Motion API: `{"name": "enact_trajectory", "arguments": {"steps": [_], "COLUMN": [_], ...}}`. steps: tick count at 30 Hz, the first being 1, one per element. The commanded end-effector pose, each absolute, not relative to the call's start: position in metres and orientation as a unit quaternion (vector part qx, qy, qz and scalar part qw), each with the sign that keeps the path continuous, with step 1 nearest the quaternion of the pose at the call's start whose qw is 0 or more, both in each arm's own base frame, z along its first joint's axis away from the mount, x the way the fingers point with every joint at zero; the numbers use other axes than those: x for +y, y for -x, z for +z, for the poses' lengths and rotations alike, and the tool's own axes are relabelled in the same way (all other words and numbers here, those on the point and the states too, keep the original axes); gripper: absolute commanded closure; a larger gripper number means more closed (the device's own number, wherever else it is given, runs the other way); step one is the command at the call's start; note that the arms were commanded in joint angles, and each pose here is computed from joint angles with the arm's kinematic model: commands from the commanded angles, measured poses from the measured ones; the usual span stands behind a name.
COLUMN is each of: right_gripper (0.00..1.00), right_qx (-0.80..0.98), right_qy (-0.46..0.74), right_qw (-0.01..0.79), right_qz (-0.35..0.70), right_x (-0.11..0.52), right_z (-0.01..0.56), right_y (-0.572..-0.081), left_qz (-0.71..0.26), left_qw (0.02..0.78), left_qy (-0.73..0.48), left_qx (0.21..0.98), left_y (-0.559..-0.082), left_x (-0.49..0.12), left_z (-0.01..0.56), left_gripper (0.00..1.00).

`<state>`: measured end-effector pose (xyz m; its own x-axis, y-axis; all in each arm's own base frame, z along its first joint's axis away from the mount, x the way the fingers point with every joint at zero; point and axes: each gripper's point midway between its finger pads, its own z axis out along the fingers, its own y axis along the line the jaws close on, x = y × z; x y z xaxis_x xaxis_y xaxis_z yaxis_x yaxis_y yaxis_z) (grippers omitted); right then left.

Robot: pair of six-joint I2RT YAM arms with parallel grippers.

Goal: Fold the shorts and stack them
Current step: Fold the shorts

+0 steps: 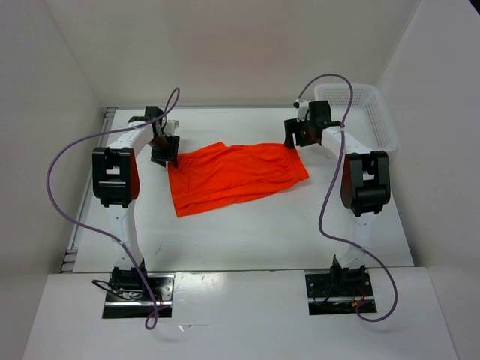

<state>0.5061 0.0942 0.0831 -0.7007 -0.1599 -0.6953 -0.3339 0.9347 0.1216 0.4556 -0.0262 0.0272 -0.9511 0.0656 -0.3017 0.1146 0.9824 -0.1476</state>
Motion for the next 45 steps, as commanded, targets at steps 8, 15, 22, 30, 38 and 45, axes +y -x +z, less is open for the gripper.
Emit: {"name": "enact_trajectory", "arguments": {"steps": [8, 15, 22, 30, 38, 45], "right_gripper": [0.30, 0.41, 0.32, 0.59, 1.00, 1.00], "right_qx": [0.901, 0.923, 0.932, 0.940, 0.933, 0.930], "right_qy": [0.143, 0.144, 0.118, 0.103, 0.111, 0.115], "right_qw": [0.398, 0.331, 0.314, 0.298, 0.326, 0.332], "right_qz": [0.099, 0.134, 0.138, 0.128, 0.099, 0.108], "right_x": [0.085, 0.091, 0.090, 0.085, 0.073, 0.074], "right_z": [0.137, 0.091, 0.075, 0.054, 0.072, 0.081], "right_y": [-0.466, -0.412, -0.402, -0.394, -0.408, -0.410], "left_qz": [-0.133, -0.151, -0.145, -0.130, -0.084, -0.068], "left_qw": [0.139, 0.056, 0.031, 0.017, 0.039, 0.066], "left_qy": [-0.092, -0.093, -0.119, -0.122, -0.123, -0.100], "left_qx": [0.977, 0.983, 0.982, 0.984, 0.988, 0.990], "left_y": [-0.372, -0.314, -0.295, -0.291, -0.294, -0.305], "left_x": [-0.071, -0.080, -0.094, -0.091, -0.075, -0.056], "left_z": [0.083, 0.042, 0.024, 0.003, 0.037, 0.069], "left_gripper": [0.41, 0.42, 0.42, 0.78, 0.92, 0.79]}}
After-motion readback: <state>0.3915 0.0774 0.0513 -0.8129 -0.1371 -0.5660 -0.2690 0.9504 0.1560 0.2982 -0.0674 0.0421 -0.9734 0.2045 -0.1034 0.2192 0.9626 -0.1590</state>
